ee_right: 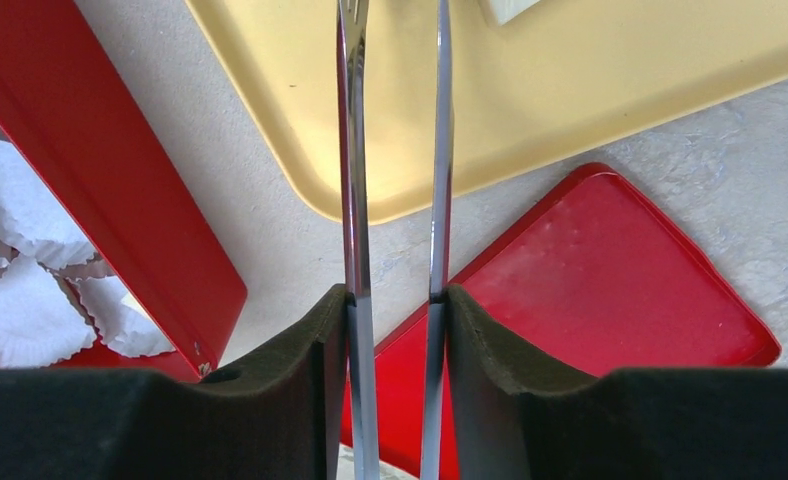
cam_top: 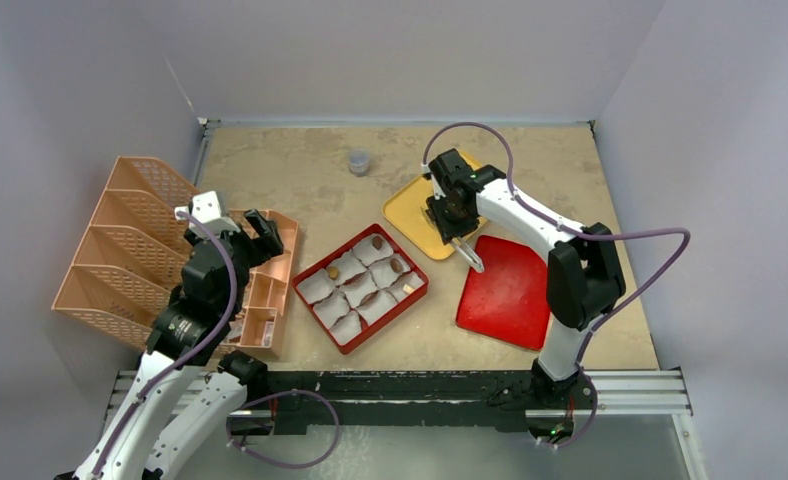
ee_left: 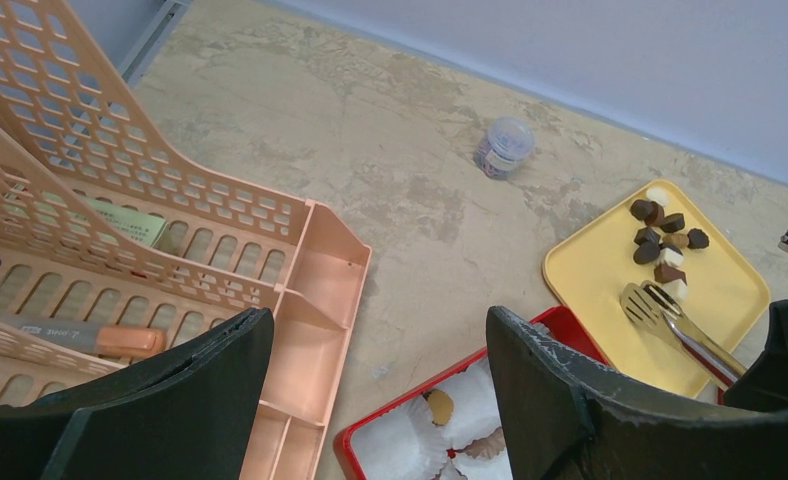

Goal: Pack the chocolate

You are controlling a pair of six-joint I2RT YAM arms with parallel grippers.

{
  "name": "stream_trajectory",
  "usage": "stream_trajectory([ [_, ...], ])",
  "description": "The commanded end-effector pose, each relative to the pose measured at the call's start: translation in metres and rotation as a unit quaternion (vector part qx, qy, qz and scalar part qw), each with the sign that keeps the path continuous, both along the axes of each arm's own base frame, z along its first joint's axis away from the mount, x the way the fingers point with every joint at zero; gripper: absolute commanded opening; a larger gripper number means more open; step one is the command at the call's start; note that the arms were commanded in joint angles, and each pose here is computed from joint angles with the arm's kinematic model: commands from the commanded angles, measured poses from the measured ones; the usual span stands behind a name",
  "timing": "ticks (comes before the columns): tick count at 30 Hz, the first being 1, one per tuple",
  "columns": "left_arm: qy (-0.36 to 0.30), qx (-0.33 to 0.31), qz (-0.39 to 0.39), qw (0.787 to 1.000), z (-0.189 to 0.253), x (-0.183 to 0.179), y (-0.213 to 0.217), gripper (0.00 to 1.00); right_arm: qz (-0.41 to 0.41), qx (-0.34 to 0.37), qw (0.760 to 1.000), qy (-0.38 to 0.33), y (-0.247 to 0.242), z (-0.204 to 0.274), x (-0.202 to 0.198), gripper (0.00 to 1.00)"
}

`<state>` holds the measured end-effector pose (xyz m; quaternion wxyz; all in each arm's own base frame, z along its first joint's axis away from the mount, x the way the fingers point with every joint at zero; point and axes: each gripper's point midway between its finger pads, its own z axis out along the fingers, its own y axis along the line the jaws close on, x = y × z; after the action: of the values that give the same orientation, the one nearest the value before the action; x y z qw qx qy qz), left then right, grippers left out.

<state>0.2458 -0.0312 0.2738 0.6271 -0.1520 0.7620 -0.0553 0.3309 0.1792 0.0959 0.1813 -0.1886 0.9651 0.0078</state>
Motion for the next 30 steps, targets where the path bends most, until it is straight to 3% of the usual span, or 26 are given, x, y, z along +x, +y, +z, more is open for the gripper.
stream_trajectory([
  [1, -0.013, -0.005, -0.001, 1.000, 0.008, 0.002, -0.001, 0.77, 0.008, 0.011, 1.000, -0.017, 0.004, 0.009, 0.007, 0.36],
  [16, -0.013, -0.004, -0.001, 1.000, 0.008, 0.004, -0.001, 0.77, 0.009, 0.018, 0.999, -0.027, -0.001, 0.023, -0.002, 0.26],
  [30, -0.011, -0.003, 0.000, 1.000, 0.007, 0.005, -0.002, 0.77, 0.030, 0.064, 0.994, -0.085, 0.007, 0.084, -0.021, 0.23],
])
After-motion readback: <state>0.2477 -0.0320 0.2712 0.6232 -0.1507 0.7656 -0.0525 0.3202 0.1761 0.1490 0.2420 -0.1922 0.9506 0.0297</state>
